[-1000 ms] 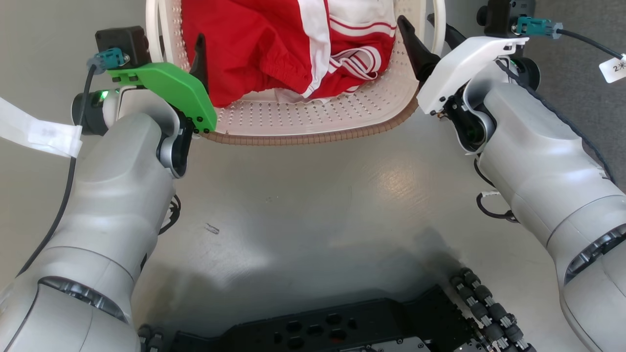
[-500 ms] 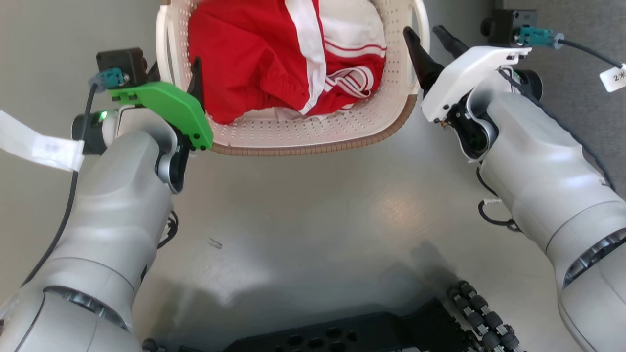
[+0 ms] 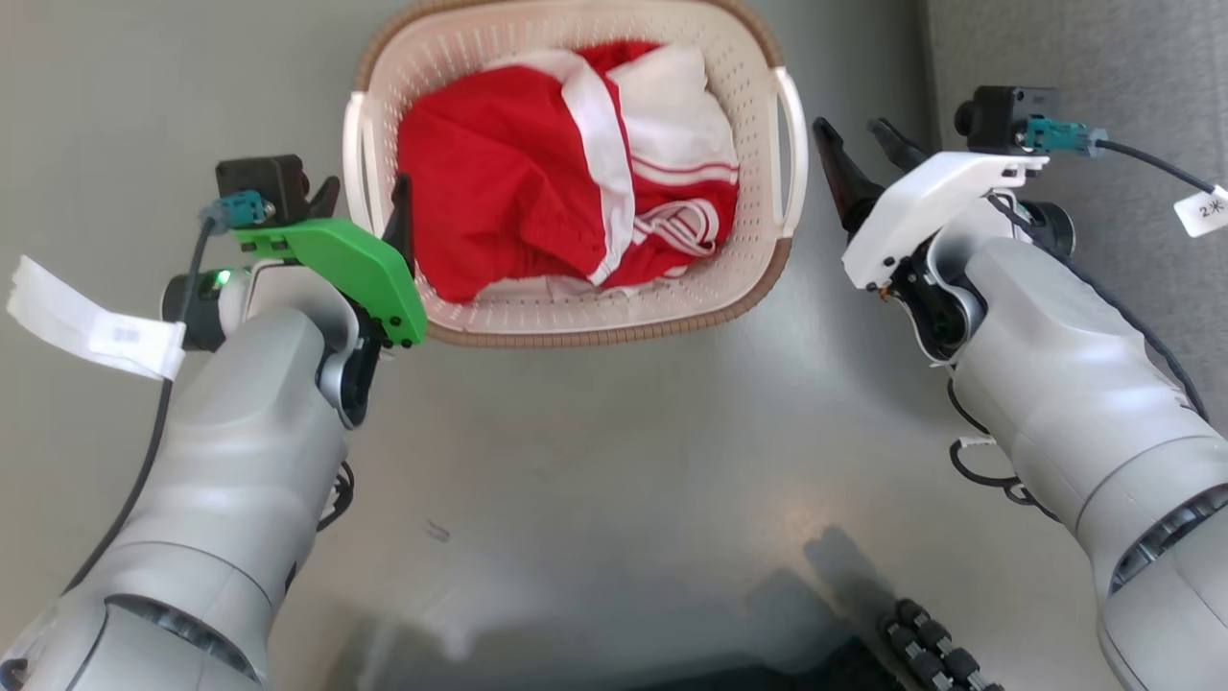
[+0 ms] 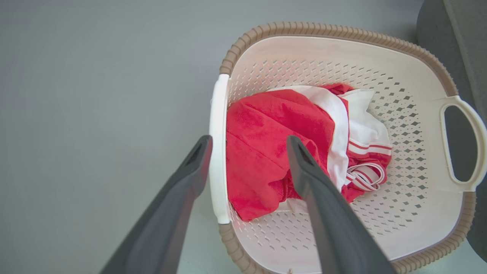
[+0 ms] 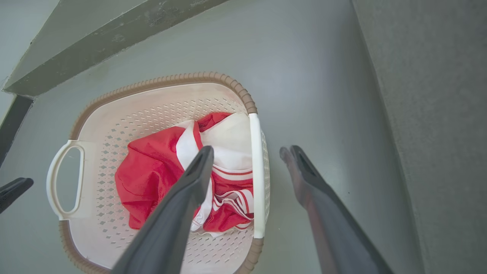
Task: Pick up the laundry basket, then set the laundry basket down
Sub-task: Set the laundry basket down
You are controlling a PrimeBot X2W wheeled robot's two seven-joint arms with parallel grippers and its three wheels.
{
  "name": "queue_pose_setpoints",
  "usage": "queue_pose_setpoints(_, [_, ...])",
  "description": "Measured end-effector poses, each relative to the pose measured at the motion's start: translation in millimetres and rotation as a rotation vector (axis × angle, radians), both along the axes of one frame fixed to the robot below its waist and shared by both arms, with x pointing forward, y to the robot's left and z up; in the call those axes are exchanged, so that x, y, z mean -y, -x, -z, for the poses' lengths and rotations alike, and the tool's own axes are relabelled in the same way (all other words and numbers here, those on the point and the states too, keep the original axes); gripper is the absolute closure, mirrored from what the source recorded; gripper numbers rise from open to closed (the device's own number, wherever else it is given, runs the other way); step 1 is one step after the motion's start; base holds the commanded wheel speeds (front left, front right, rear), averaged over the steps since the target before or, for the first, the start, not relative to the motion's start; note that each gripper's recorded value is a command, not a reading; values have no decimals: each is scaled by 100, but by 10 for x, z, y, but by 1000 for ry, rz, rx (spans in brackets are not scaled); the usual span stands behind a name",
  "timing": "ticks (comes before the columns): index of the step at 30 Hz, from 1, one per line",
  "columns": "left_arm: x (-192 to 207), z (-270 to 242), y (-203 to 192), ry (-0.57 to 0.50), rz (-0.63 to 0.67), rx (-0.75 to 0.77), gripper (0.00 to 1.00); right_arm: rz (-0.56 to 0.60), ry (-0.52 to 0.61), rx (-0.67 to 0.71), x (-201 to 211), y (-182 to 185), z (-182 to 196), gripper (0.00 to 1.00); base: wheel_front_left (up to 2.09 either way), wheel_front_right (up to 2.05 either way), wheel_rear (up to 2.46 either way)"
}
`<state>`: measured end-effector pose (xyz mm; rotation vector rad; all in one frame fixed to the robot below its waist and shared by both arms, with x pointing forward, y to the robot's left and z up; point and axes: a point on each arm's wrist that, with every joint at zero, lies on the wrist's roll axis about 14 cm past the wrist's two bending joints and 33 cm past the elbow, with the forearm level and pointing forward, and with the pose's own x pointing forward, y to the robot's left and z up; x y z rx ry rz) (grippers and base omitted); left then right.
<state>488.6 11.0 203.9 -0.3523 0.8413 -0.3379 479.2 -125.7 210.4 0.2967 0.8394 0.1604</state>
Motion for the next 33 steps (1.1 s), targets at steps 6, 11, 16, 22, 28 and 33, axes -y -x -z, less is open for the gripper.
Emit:
queue_pose_setpoints(6, [20, -309, -35, 7, 9, 65, 0, 0, 9, 63, 62, -56, -289, 0, 0, 0, 0])
queue_pose_setpoints(11, [-3, -596, -85, 23, -9, 123, 0, -10, -1, 122, 23, -79, -553, 0, 0, 0, 0])
queue_pose_setpoints(16, [-71, -839, -73, 18, -12, 177, 0, -14, 5, 188, 69, -111, -831, 0, 0, 0, 0])
queue_pose_setpoints(22, [-68, -1155, -44, 41, -25, 240, 0, -5, 19, 247, 175, -72, -1096, 0, 0, 0, 0])
queue_pose_setpoints(28, [-114, -1466, -30, 58, -45, 313, 0, -8, 17, 325, 195, -64, -1394, 0, 0, 0, 0])
queue_pose_setpoints(33, [-219, -1688, -3, 65, -73, 368, 0, 1, 13, 397, 239, -57, -1657, 0, 0, 0, 0])
